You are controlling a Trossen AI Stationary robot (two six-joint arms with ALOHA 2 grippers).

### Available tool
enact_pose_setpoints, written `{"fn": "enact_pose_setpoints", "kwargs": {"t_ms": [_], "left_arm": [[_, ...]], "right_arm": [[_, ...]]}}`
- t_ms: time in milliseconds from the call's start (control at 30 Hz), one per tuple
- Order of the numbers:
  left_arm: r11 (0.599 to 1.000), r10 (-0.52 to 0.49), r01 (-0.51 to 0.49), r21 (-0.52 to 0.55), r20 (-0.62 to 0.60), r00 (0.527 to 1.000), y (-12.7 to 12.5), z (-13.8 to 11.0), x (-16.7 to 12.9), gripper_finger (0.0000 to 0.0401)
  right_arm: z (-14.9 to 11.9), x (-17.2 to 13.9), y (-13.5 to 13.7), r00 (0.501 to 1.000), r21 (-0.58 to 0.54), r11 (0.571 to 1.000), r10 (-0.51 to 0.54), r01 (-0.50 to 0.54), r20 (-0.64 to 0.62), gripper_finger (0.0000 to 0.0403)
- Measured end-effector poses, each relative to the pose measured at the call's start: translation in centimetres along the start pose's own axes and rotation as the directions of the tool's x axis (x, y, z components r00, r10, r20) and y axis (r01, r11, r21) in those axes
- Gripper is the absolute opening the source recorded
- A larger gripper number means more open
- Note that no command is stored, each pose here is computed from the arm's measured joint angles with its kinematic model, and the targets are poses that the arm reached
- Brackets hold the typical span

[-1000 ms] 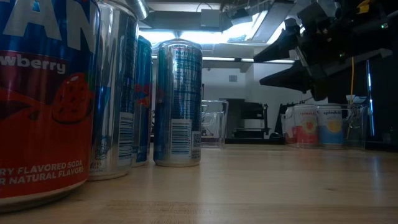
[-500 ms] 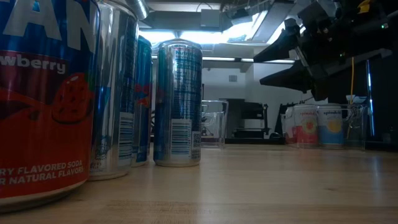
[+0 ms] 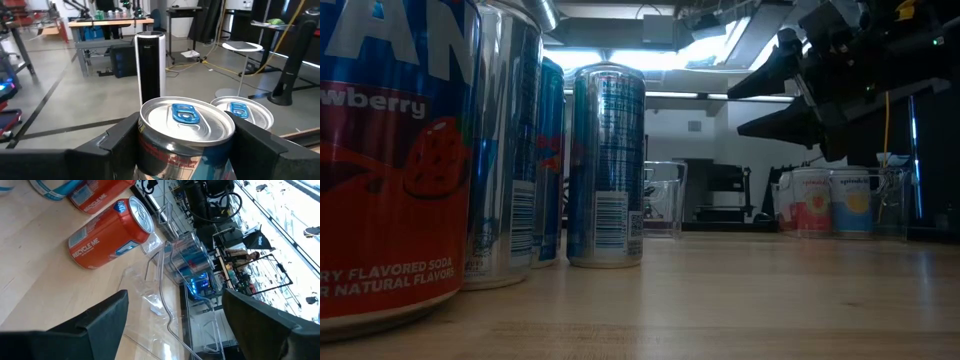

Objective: Sort soda cans
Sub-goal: Put the blue soda can into the left transparent bin

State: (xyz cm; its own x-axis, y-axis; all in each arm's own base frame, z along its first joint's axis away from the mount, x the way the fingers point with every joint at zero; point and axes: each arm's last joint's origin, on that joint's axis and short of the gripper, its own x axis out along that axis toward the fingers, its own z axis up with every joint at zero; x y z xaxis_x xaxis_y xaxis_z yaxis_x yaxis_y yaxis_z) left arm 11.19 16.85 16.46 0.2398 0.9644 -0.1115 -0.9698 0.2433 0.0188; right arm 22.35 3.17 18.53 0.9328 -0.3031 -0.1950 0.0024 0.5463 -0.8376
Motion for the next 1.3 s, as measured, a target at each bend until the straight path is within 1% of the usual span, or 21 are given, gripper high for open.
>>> {"fn": "enact_pose_setpoints", "kwargs": {"t_ms": [67, 167, 367, 600, 700, 833, 900, 1133, 1300], "left_arm": [[1.000, -0.025, 0.025, 0.017, 0.007, 1.000, 0.0, 0.2, -0.2, 0.0239], [0.998, -0.066, 0.066, 0.013, 0.001, 0.998, -0.1, 0.5, -0.6, 0.0239], [0.993, -0.068, 0.073, 0.098, -0.054, 0.996, 0.2, 0.6, -1.4, 0.0239], [0.987, -0.068, 0.077, 0.141, -0.065, 0.996, 0.2, 0.4, -1.2, 0.0239], [0.990, -0.063, 0.071, 0.125, -0.061, 0.996, 0.1, 0.4, -1.1, 0.0239], [0.998, -0.050, 0.052, 0.039, -0.066, 0.997, 0.2, 0.2, -0.9, 0.0239], [0.999, -0.047, 0.048, 0.012, -0.074, 0.996, 0.2, 0.0, -0.7, 0.0239], [0.999, -0.046, 0.048, 0.017, -0.107, 0.993, 0.0, -0.7, -0.2, 0.0239], [0.998, -0.052, 0.056, 0.041, -0.112, 0.992, 0.0, -0.8, -0.2, 0.0239]], "right_arm": [[0.0, 0.0, 0.0, 1.000, 0.000, 1.000, 0.000, 0.000, 0.000, 0.0321], [0.0, 0.0, 0.0, 1.000, 0.000, 1.000, 0.000, 0.000, 0.000, 0.0321], [0.0, 0.0, 0.0, 1.000, 0.000, 1.000, 0.001, -0.001, 0.000, 0.0321], [0.0, 0.0, 0.0, 1.000, 0.007, 1.000, 0.001, -0.001, 0.000, 0.0321], [0.0, 0.0, 0.0, 1.000, 0.007, 1.000, 0.001, -0.001, 0.001, 0.0321], [0.0, 0.0, 0.0, 1.000, 0.000, 1.000, 0.001, -0.001, 0.001, 0.0321], [0.0, 0.0, 0.0, 1.000, 0.000, 1.000, 0.000, 0.000, 0.001, 0.0321], [0.0, 0.0, 0.0, 1.000, 0.000, 1.000, 0.001, -0.001, 0.001, 0.0321], [0.0, 0.0, 0.0, 1.000, 0.000, 1.000, 0.001, -0.001, 0.001, 0.0321]]}}
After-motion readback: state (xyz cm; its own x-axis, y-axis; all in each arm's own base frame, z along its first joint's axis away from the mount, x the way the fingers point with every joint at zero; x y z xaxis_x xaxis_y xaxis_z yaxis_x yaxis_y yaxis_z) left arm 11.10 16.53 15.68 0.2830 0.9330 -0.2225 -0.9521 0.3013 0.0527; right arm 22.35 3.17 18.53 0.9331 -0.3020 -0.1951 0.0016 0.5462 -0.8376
